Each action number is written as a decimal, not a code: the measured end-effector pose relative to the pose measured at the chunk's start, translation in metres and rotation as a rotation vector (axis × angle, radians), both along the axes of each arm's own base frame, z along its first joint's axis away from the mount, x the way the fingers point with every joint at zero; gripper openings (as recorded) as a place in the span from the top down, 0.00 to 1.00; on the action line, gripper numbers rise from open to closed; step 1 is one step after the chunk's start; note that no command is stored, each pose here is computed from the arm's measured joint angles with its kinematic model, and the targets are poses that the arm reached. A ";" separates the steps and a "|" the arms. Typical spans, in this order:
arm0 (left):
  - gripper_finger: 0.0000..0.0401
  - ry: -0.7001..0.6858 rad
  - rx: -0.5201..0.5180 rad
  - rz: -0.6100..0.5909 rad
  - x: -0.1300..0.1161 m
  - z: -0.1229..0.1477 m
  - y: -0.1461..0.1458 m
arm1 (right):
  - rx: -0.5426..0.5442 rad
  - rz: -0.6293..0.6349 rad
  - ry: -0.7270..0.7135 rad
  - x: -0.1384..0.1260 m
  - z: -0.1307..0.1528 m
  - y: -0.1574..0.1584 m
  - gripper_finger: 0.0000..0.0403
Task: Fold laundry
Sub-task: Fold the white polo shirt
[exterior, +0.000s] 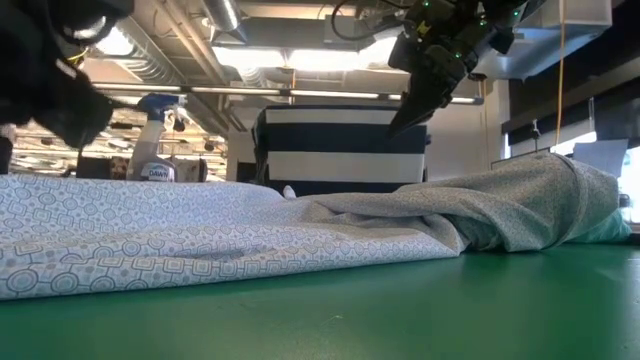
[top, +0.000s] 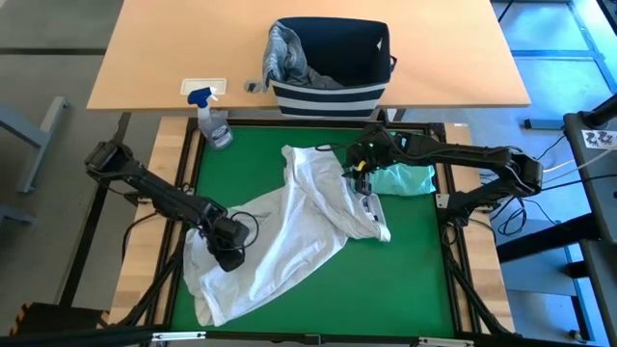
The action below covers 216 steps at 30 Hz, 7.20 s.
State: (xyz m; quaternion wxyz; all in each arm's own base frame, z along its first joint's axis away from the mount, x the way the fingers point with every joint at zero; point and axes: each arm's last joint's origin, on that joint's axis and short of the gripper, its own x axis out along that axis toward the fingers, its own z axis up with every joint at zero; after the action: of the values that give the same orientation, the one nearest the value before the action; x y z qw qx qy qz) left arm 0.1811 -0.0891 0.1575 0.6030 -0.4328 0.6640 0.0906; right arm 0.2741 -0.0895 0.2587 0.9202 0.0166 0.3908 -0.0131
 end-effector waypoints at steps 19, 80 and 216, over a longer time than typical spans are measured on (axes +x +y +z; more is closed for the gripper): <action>0.99 0.317 0.399 0.078 -0.033 0.084 0.027 | -0.017 0.000 -0.048 0.003 0.003 -0.001 0.66; 0.71 0.173 0.222 0.325 -0.032 0.041 -0.145 | 0.114 -0.028 0.163 -0.003 -0.073 0.075 0.66; 0.79 -0.493 0.782 -0.073 -0.001 0.018 -0.101 | -0.011 -0.046 0.228 0.009 -0.092 0.154 0.66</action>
State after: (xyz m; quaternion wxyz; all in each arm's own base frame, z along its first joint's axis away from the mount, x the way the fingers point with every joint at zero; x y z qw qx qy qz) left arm 0.1803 -0.1900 0.1759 0.8638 -0.1577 0.4313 0.2074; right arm 0.2834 0.0640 0.1668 0.8693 0.0192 0.4924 -0.0382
